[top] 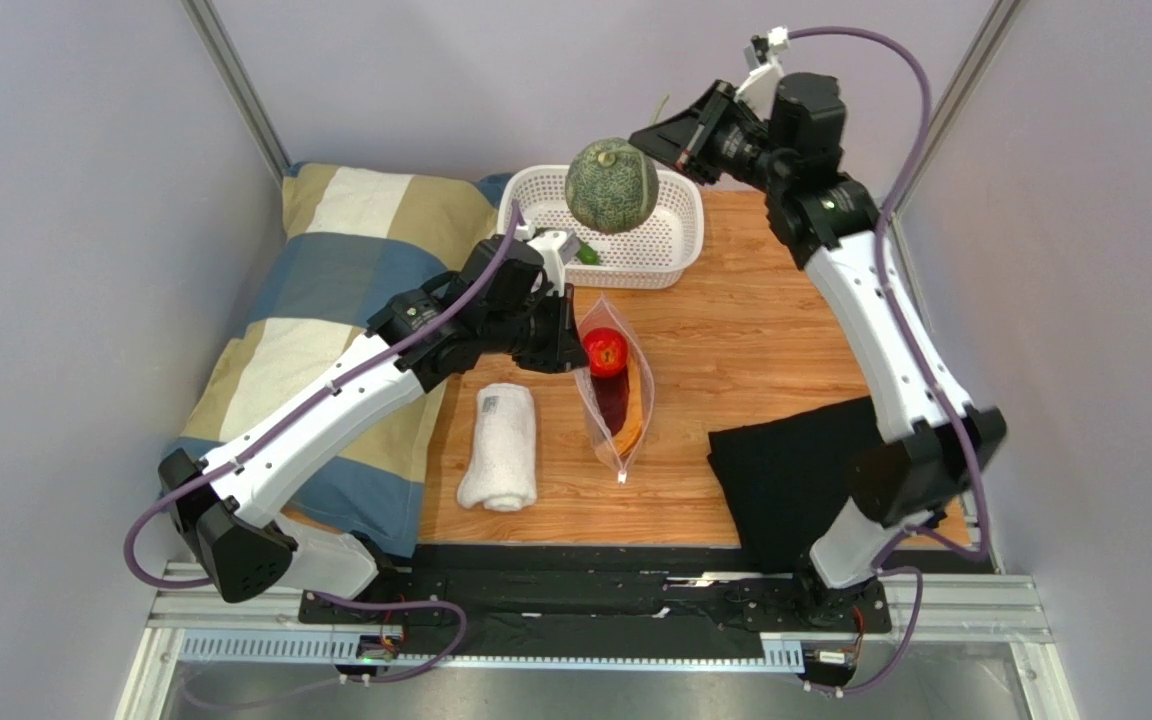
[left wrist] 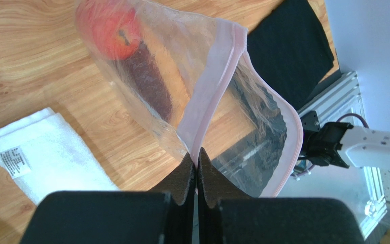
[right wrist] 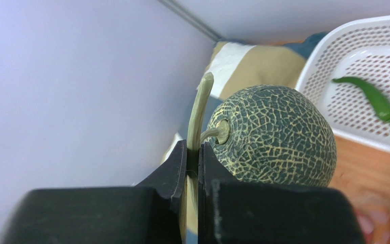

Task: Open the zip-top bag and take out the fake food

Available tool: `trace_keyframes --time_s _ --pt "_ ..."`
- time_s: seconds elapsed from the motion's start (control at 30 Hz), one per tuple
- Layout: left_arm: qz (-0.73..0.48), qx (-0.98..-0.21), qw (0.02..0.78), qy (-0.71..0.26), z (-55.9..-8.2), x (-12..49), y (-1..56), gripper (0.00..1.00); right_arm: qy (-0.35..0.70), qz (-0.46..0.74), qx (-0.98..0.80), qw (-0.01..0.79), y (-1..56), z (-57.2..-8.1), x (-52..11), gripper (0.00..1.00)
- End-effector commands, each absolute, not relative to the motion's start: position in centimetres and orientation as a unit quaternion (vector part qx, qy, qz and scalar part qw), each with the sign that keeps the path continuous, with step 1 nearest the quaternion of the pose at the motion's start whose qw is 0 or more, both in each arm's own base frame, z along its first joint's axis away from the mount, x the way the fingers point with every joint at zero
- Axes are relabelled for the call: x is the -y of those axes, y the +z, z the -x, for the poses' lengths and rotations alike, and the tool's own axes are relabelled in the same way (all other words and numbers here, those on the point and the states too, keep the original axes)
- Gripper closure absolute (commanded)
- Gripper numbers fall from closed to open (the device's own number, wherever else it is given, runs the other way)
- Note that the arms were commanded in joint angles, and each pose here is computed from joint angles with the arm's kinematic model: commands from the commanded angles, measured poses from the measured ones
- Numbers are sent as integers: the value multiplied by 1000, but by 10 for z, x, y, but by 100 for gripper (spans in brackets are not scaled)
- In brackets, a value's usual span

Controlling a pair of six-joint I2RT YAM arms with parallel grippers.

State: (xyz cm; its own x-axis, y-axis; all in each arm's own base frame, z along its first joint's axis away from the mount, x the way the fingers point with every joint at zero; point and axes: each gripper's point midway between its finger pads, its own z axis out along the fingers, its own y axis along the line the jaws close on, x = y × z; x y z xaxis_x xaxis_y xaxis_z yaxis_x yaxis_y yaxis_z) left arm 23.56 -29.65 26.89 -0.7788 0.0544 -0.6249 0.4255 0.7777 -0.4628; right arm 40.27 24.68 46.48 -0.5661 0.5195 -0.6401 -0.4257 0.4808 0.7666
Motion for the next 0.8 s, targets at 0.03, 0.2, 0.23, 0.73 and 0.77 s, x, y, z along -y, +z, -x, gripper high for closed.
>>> trace_keyframes --time_s 0.03,0.2,0.23,0.73,0.77 --pt "-176 -858 339 -344 -232 303 303 100 462 -37 -725 510 428 -496 -242 100" --pt "-201 -851 343 -343 -231 304 304 100 430 -70 -758 485 350 -567 -236 100" --pt "-201 -854 339 -339 -232 304 300 100 427 -75 -756 490 343 -577 -230 100" --pt "-217 -861 323 -328 -232 305 289 100 403 -145 -784 448 216 -663 -194 79" --pt "-217 -862 320 -328 -232 306 288 100 405 -146 -783 449 216 -664 -194 62"
